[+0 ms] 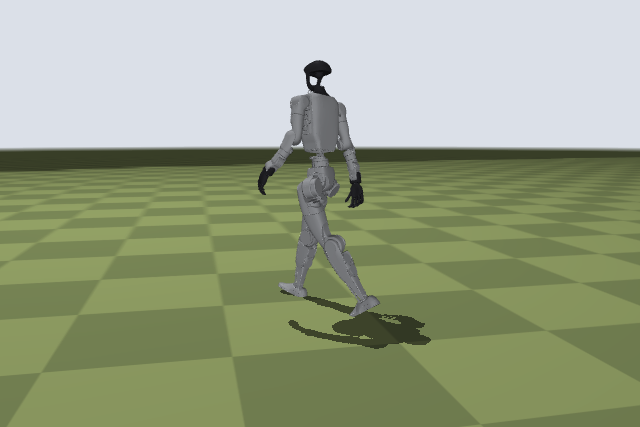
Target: Walk run
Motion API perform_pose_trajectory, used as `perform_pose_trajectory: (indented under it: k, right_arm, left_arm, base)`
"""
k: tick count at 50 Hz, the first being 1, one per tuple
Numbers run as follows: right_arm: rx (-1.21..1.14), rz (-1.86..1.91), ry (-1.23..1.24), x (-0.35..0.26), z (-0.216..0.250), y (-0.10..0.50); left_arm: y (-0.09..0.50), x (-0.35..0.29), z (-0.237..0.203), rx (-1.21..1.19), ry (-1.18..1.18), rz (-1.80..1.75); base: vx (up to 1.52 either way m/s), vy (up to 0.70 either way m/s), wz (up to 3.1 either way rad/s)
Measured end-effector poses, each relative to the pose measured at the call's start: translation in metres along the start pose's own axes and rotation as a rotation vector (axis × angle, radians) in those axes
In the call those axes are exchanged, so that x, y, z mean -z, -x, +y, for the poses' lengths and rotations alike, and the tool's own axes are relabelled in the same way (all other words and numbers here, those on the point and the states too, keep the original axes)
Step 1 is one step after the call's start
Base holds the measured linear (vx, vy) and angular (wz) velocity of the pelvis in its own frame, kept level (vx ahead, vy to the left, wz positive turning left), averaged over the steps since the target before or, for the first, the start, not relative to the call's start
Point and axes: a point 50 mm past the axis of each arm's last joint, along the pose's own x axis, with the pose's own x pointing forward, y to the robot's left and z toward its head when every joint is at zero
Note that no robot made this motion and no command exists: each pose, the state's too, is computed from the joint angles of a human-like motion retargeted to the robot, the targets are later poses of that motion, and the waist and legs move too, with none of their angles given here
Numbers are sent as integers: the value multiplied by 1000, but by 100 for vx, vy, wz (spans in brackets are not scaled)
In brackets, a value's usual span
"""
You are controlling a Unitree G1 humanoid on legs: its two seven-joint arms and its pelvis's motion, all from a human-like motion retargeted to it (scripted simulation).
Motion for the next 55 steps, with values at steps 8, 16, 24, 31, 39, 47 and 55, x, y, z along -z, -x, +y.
perform_pose_trajectory:
  k: [8,16,24,31,39,47,55]
  right_arm:
    - [135,-177,-120,-74,-37,7]
    - [361,-779,-64,-216,-77,69]
    - [514,-1054,69,-270,-118,141]
    - [367,-1023,100,-233,-75,95]
    - [187,-943,-95,-133,-41,56]
    - [211,-1076,-120,-111,-49,78]
    - [144,-1303,-22,-181,-46,114]
  left_arm:
    - [98,135,-106,61,489,710]
    - [173,171,-134,6,472,889]
    - [187,170,-126,-97,467,772]
    - [112,131,-110,-444,745,515]
    - [-9,-64,-27,-264,692,-453]
    - [24,-138,4,-118,475,-873]
    - [49,-58,1,-103,396,-639]
  base:
    - [118,-44,43]
    - [108,-19,-36]
    - [117,-11,2]
    - [169,8,46]
    - [140,24,297]
    - [147,-34,253]
    - [165,-58,68]
